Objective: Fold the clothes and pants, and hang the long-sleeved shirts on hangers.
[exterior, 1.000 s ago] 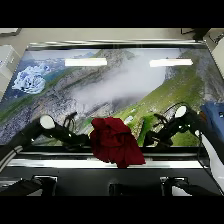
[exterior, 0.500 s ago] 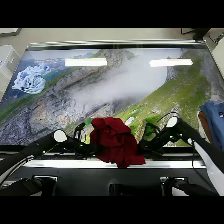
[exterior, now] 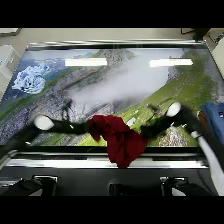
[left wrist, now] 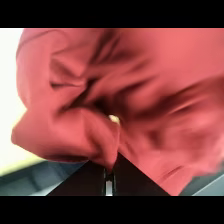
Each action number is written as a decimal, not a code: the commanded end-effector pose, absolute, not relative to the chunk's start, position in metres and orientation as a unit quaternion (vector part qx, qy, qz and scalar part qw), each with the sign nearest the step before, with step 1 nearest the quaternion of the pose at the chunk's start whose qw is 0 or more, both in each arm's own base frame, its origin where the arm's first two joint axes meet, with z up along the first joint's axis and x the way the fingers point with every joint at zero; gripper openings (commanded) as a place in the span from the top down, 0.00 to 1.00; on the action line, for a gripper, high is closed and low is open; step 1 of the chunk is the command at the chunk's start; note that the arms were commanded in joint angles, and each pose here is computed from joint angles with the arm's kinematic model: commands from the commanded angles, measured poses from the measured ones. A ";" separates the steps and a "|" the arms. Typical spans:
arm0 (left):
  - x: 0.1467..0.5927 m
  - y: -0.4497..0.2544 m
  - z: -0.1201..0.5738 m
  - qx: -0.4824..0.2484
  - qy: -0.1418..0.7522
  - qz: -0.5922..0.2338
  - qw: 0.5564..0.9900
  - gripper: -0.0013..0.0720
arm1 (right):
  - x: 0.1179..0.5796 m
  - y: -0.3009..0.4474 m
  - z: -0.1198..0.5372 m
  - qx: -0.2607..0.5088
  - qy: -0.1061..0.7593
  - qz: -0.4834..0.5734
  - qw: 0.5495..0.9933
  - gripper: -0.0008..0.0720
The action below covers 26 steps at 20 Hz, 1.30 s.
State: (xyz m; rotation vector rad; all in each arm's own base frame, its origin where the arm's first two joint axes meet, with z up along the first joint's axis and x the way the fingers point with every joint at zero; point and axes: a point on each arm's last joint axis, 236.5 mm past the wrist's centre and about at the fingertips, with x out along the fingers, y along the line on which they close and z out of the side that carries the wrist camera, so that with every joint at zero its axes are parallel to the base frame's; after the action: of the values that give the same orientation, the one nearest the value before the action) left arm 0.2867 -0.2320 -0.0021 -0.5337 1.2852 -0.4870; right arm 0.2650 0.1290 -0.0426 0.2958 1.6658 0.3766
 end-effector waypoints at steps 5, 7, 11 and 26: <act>0.323 -0.083 0.381 -0.222 0.105 -0.170 0.954 0.95 | 0.381 -0.030 0.351 0.100 0.223 0.005 0.970 0.94; 0.274 -0.068 0.464 -0.213 -0.030 -0.163 0.963 0.95 | 0.345 -0.030 0.434 0.073 0.097 -0.007 0.993 0.94; 0.208 -0.048 0.517 -0.169 -0.152 -0.130 0.965 0.95 | 0.293 -0.029 0.486 0.052 0.009 -0.030 0.998 0.94; 0.333 -0.007 0.272 -0.134 0.141 -0.014 0.981 0.95 | 0.303 -0.018 0.177 0.145 0.519 -0.006 0.842 0.94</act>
State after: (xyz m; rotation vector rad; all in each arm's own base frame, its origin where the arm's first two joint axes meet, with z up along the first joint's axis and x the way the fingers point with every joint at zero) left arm 0.2968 -0.0186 0.3153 -0.2577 0.2581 -0.0688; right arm 0.3101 -0.0263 0.2667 0.2294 0.8173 -0.0381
